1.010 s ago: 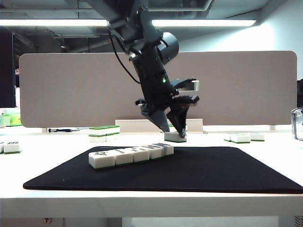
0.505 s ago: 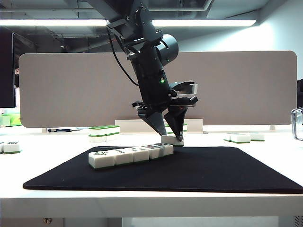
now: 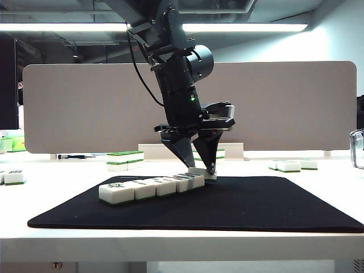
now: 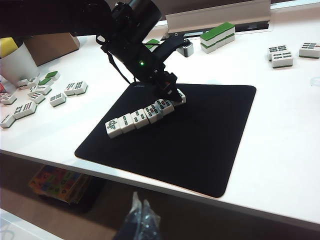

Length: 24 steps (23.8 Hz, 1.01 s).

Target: Align six mahjong tiles in a row on the table.

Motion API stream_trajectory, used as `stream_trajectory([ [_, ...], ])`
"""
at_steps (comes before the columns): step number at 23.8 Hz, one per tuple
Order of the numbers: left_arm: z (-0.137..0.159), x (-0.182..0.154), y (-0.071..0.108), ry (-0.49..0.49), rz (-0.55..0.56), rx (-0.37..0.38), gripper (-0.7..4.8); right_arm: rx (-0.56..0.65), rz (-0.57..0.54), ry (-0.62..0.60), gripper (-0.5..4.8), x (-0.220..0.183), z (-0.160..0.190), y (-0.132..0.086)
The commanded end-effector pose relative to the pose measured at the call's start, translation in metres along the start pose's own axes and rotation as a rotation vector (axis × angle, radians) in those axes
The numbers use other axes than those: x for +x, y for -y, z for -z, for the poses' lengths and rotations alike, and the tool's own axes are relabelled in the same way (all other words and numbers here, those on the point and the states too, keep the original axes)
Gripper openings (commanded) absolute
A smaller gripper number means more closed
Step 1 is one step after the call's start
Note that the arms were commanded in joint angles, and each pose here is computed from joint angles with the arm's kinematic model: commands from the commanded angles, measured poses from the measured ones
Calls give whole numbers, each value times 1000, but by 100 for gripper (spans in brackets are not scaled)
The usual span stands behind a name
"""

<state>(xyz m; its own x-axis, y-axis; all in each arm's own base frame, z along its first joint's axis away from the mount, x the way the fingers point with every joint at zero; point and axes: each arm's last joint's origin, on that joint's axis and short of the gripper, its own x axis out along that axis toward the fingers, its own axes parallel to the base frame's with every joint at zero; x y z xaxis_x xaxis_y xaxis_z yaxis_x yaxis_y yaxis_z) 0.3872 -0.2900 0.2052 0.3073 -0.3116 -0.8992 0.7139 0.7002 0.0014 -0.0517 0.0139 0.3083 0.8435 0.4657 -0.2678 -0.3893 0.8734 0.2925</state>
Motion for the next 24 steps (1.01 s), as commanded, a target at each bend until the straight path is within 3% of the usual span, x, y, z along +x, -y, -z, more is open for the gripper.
stream_trajectory([
  [1, 0, -2, 1, -6, 2, 2, 206, -18, -4, 28, -1, -3, 0, -1],
  [14, 5, 6, 1, -52, 9, -1, 220, -18, -4, 28, -1, -3, 0, -1],
  [15, 5, 6, 1, -53, 9, -1, 226, -18, -4, 28, -1, -3, 0, -1],
  [16, 5, 6, 1, -56, 9, -1, 277, -18, -4, 28, -1, -3, 0, -1],
  [18, 5, 6, 1, -52, 9, 4, 316, -18, -4, 28, -1, -3, 0, -1],
  [24, -4, -16, 2, 15, 0, 7, 316, -18, -4, 28, -1, -3, 0, -1],
])
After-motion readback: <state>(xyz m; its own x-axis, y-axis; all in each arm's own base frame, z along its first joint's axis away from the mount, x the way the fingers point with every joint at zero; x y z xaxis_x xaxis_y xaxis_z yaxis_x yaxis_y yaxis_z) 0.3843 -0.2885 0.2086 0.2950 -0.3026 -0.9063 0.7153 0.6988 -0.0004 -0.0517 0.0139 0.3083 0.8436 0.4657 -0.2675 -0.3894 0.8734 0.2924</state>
